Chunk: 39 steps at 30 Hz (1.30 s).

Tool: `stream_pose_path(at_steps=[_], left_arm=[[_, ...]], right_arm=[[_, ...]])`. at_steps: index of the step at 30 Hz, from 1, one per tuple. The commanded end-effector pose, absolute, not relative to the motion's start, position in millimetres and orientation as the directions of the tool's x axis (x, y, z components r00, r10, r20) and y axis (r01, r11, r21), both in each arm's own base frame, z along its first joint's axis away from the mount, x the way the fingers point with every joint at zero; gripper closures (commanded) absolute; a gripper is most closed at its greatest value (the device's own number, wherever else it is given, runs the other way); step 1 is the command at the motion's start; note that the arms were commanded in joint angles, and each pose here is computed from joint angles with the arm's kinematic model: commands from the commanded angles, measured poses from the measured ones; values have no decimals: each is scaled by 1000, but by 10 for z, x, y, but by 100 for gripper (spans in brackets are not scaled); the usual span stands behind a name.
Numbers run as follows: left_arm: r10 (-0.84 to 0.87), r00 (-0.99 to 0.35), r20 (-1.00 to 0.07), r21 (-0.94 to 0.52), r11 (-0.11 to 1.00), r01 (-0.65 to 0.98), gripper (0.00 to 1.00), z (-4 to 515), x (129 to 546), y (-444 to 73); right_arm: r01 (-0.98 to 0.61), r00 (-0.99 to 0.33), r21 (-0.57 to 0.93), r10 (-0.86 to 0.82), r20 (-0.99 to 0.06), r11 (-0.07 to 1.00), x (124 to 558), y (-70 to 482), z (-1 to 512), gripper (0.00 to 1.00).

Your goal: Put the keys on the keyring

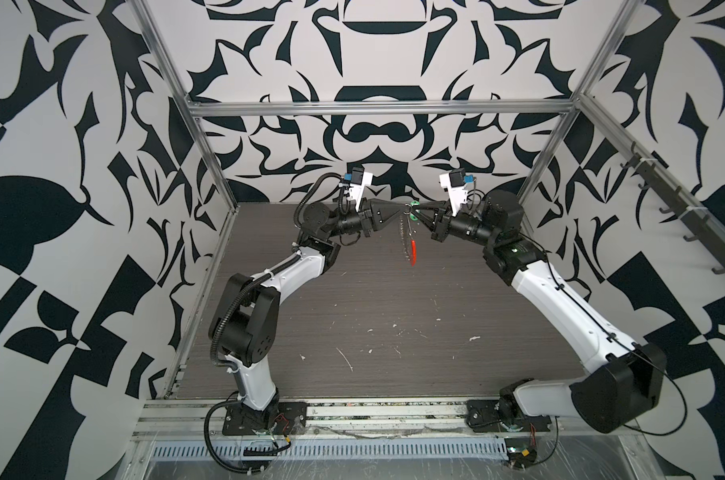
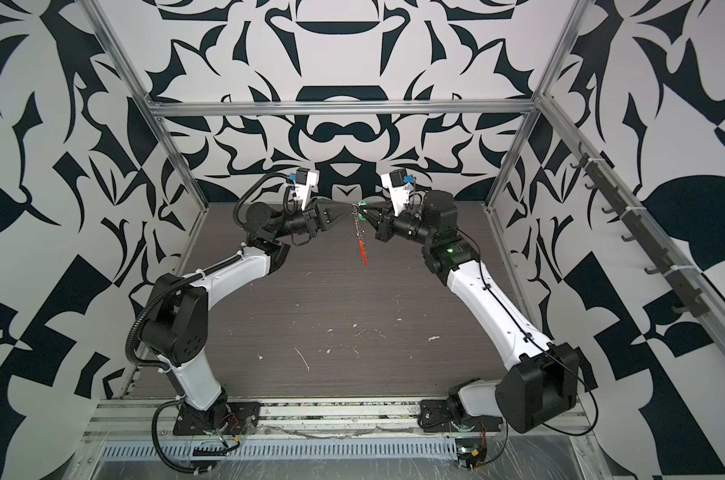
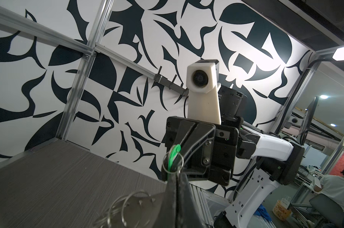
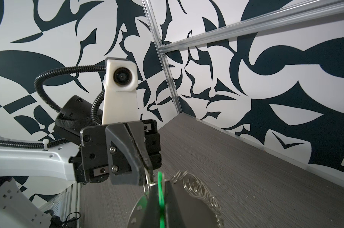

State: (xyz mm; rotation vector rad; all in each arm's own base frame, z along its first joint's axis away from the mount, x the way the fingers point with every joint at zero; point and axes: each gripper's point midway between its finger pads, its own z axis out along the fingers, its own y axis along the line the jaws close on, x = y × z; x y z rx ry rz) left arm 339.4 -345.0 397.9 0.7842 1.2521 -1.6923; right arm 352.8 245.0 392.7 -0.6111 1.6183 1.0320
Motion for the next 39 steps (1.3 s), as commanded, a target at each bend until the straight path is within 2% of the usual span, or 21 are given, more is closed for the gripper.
stream_pose_path(at_steps=[1,16,21,31,39], left_arm=[[-305,-381,-873,-360,-125,925,100,4143,3366,-3435],[-328,-354,-876,-337,-109,935,100,4208,3360,-3401],[-327,-354,-876,-338,-109,935,100,4192,3356,-3400],[-313,-363,-878,-350,-99,932,100,4105,3352,-3395],[-315,-360,-878,-347,-99,933,100,4108,3339,-3386]], right_arm=[[-856,-162,206,131,-978,474,3299,2427,4348,100],[-850,-295,329,146,-944,412,3216,2497,3947,100],[-848,-272,307,141,-952,433,3203,2464,3977,100],[-810,-191,211,93,-977,547,3247,2307,4077,100],[-812,-229,245,96,-969,530,3268,2345,3998,100]])
